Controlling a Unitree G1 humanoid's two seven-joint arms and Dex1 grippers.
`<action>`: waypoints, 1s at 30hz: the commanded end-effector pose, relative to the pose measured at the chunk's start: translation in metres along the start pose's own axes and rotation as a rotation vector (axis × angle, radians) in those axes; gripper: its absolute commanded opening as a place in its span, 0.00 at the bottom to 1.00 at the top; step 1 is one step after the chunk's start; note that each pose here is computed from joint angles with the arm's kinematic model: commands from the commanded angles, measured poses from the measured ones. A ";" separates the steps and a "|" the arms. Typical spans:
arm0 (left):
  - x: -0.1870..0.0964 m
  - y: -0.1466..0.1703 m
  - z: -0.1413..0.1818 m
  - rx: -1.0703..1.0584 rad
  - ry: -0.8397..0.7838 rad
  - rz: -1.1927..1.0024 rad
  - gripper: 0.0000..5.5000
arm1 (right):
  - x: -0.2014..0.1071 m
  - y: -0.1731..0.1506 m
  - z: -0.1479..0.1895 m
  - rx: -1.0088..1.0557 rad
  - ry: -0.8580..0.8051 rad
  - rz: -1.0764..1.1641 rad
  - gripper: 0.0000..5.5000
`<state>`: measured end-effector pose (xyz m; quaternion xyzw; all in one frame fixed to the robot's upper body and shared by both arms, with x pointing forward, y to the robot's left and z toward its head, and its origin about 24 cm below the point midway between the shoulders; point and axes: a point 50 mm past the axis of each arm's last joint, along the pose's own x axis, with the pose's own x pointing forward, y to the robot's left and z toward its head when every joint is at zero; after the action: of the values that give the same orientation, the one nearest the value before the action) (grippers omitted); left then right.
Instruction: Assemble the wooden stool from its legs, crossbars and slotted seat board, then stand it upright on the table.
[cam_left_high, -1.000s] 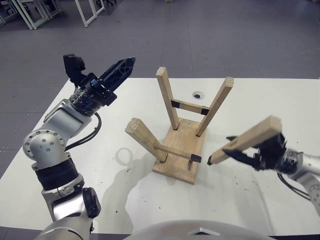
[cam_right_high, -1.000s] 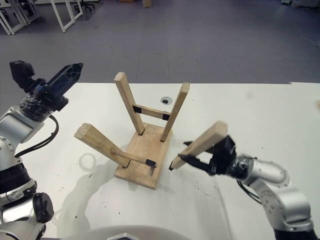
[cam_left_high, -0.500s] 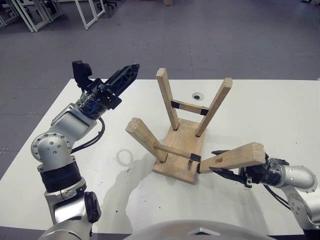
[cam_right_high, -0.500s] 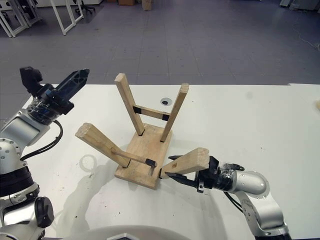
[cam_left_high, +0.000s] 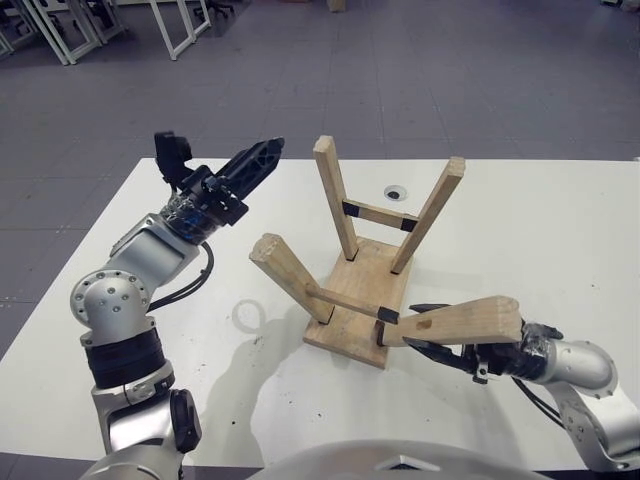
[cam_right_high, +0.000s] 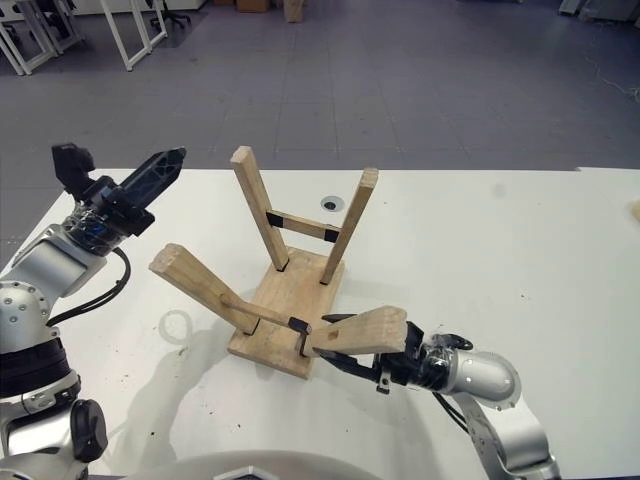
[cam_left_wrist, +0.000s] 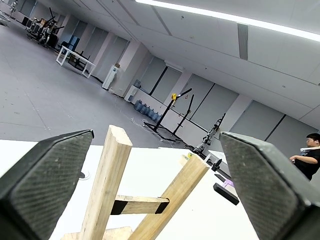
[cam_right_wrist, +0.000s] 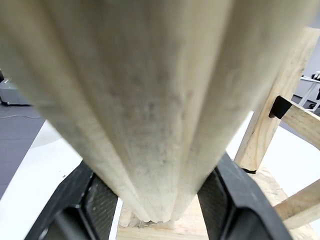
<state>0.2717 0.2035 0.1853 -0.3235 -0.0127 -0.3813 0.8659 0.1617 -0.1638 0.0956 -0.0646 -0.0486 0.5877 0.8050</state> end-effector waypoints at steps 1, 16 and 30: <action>0.005 -0.001 0.002 0.007 -0.012 -0.003 0.85 | -0.003 0.005 -0.022 0.026 0.085 -0.026 0.37; -0.001 -0.005 -0.005 0.000 -0.057 0.035 0.85 | -0.002 -0.010 -0.002 -0.034 0.188 -0.046 0.37; 0.000 -0.010 -0.006 0.008 -0.094 0.055 0.85 | 0.002 -0.020 -0.017 0.033 0.413 -0.028 0.37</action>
<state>0.2653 0.1942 0.1854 -0.3397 -0.0417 -0.3487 0.8725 0.1827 -0.1539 0.1055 -0.1358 0.0152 0.5807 0.8025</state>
